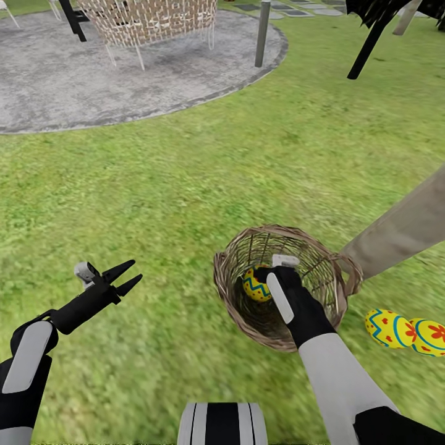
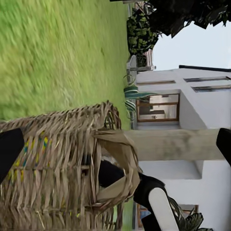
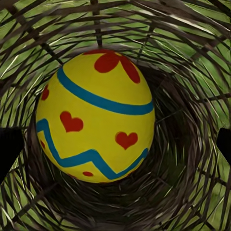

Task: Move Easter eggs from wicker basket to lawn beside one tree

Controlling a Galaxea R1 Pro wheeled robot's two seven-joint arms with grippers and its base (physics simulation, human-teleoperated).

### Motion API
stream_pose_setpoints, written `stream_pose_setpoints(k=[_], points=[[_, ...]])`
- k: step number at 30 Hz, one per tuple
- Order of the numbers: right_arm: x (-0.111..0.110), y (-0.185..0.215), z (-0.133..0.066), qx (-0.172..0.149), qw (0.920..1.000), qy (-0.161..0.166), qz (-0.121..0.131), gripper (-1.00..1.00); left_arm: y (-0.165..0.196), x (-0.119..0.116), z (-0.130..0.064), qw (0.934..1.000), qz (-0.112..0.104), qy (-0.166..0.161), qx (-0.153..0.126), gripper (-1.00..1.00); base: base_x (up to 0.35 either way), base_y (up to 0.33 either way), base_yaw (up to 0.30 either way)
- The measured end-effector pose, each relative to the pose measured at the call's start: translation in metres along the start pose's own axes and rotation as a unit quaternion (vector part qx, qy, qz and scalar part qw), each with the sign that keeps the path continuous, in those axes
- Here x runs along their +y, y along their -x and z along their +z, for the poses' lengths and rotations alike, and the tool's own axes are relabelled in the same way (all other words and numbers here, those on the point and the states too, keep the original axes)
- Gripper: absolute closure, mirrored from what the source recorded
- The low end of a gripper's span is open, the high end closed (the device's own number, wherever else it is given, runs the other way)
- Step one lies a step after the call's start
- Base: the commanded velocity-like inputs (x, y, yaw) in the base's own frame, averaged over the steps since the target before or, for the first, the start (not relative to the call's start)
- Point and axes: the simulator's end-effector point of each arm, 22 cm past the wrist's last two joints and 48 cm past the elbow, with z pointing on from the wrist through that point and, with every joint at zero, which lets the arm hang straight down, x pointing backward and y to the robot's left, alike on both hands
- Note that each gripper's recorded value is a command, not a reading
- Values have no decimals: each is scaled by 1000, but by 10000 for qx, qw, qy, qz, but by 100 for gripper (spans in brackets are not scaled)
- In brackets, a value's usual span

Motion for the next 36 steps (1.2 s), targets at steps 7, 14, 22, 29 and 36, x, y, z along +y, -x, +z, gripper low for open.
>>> stream_pose_setpoints(k=[7, 14, 22, 29, 36], points=[[0, -10, 13, 100, 9999, -9, -6, -100, -3, 17, 1, 9999, -98, 101, 23, -100, 0, 0, 0], [3, -10, 19, 127, 9999, 20, -4, -100, -5, 27, 1, 9998, -153, 158, 34, -100, 0, 0, 0], [6, 3, 22, 81, 10000, 49, -17, -100, -7, 34, 1, 9996, -194, 203, 43, -100, 0, 0, 0], [10, -2, 29, 142, 9999, 61, -53, -100, -9, 44, 1, 9993, -248, 265, 63, -100, 0, 0, 0], [10, -10, 39, 266, 9996, 50, -82, -100, -12, 53, 1, 9990, -305, 322, 79, -100, 0, 0, 0]])
